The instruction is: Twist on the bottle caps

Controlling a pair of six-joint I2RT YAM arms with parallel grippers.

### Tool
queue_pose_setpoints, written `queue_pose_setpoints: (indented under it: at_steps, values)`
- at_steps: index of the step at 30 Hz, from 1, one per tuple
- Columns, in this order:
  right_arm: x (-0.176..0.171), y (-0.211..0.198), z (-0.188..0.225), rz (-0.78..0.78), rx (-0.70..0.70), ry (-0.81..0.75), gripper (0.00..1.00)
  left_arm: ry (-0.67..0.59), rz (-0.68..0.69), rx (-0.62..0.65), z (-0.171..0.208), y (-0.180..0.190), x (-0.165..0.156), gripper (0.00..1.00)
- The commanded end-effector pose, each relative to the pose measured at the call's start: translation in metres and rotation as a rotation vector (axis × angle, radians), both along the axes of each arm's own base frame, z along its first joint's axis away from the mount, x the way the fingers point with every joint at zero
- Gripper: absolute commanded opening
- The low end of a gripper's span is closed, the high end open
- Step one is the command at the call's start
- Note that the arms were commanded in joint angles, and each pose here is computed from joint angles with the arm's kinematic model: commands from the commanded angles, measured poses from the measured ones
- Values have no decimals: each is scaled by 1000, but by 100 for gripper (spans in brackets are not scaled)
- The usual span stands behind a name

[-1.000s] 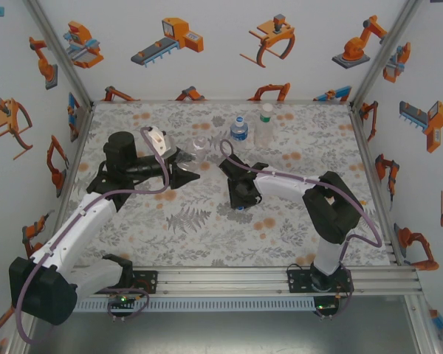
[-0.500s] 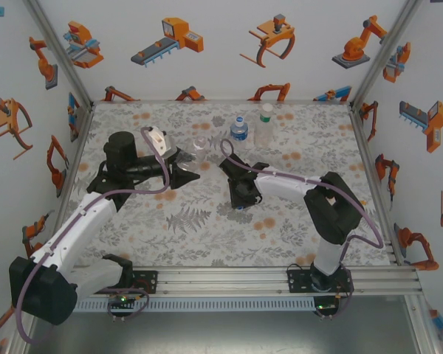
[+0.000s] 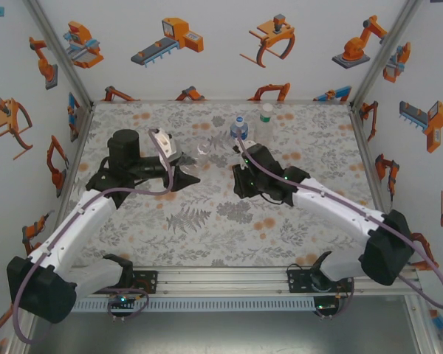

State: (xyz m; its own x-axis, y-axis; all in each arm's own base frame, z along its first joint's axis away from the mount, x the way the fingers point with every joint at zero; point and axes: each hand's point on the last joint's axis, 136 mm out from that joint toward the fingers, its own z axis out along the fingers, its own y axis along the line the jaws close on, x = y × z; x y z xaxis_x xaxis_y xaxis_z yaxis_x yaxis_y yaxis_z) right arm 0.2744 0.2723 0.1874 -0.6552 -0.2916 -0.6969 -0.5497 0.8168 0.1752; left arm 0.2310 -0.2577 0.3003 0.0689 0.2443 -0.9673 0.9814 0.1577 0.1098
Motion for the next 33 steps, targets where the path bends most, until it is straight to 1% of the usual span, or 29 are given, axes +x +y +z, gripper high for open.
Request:
queue_pose_setpoints:
  at_steps: [1,3,5,8,10,13,16,19,23,33]
  values:
    - [-13,10,40,197,35,-178,16,-35,-47,56,-3,-5,-10,0]
    - [-28,15,65,320,73,-265,16,-42,-57,91,-9,-7,-14,0]
    - [-41,15,90,403,100,-352,16,-57,-78,138,-16,-10,-20,0]
    - [-65,14,120,550,118,-467,16,-107,-90,216,-29,-14,-27,0]
    - [-81,11,139,634,129,-540,15,-162,-107,290,-41,-15,-34,0]
    - [-108,9,150,793,127,-635,10,-213,-134,353,-54,-16,-43,0]
    - [-123,6,157,880,128,-721,7,-235,-155,370,-60,-18,-49,0]
    - [-133,6,159,946,136,-769,7,-287,-220,397,-70,-20,-59,0]
    - [-141,12,157,1016,146,-790,6,-287,-256,377,-69,-23,-67,0]
    - [-142,30,147,1054,158,-805,6,-276,-274,352,-64,-25,-71,0]
